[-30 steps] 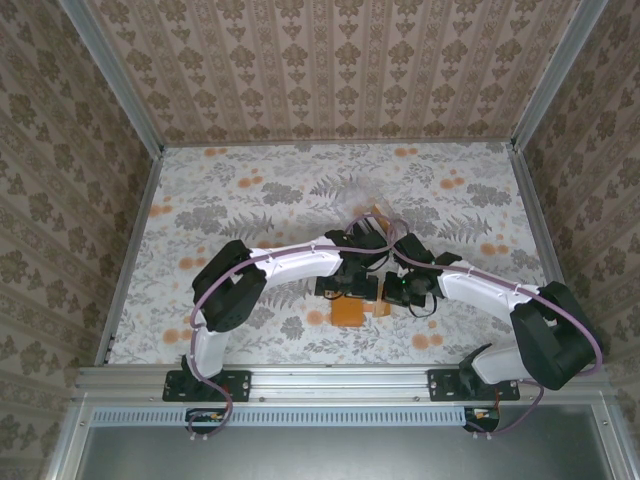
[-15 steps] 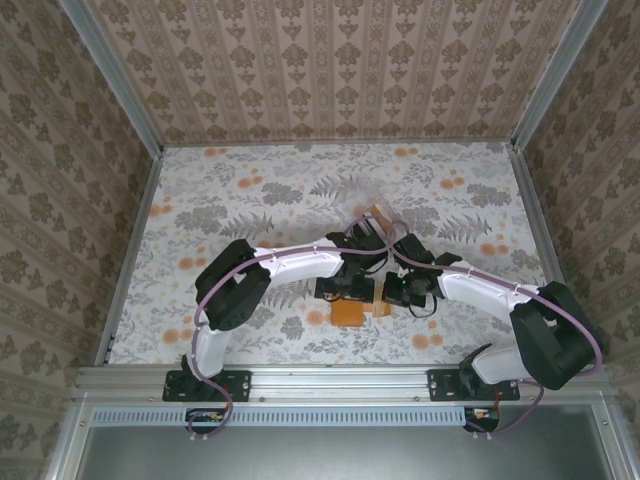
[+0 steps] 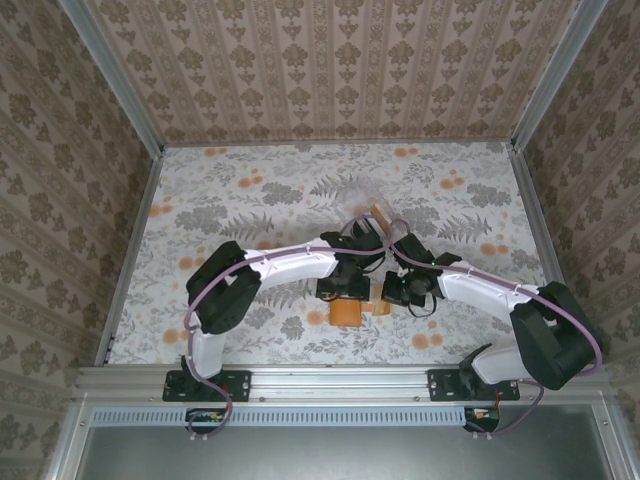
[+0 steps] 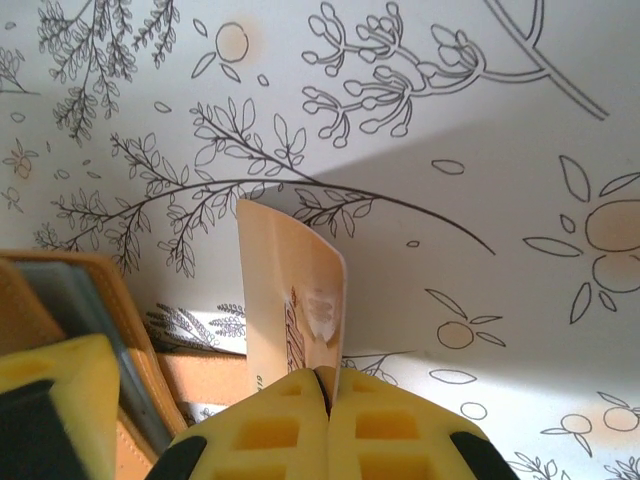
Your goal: Put the credit cards into the card holder
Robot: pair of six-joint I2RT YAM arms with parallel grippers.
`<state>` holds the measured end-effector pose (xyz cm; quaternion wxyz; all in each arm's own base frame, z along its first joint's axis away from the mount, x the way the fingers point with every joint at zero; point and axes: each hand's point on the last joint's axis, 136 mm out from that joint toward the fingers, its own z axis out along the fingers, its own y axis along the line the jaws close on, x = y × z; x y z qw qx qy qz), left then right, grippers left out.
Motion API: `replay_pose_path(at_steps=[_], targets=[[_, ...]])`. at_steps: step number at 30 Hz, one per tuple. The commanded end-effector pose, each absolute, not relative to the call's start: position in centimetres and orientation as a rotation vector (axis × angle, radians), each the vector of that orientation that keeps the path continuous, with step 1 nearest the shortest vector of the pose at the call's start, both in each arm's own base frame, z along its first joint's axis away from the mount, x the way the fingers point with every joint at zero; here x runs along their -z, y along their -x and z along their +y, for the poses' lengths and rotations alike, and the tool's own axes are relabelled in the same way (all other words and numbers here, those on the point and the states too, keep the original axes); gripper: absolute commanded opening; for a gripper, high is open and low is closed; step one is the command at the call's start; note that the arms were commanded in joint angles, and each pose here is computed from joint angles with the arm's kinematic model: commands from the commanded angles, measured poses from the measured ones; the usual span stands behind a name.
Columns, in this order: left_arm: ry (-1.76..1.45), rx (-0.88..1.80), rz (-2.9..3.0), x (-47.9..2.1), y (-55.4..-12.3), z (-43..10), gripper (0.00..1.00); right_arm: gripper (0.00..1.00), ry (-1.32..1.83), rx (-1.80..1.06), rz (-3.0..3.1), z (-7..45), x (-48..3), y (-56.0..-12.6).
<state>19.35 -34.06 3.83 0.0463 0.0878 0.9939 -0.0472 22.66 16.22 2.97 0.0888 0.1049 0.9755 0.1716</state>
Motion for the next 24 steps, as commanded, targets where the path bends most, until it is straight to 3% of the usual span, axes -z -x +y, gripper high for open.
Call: replay_pose_path(at_steps=[1, 12, 21, 24], targets=[[-0.225, 0.064, 3.031, -5.0, -19.2, -31.7, 0.78, 0.0, -0.378, -0.235, 2.966, 12.6, -0.4, -21.0], [-0.202, 0.042, 3.029, -5.1, -19.2, -30.4, 0.77, 0.0, -0.373, -0.241, 2.965, 12.8, -0.6, -21.2], [-0.194, 0.053, 2.965, -7.7, -19.6, -28.9, 0.61, 0.0, -0.376, -0.227, 2.965, 12.6, -0.6, -21.3], [-0.165, 0.069, 2.96, -7.8, -19.4, -28.0, 0.5, 0.0, -0.376, -0.226, 2.966, 12.6, -0.7, -21.3]])
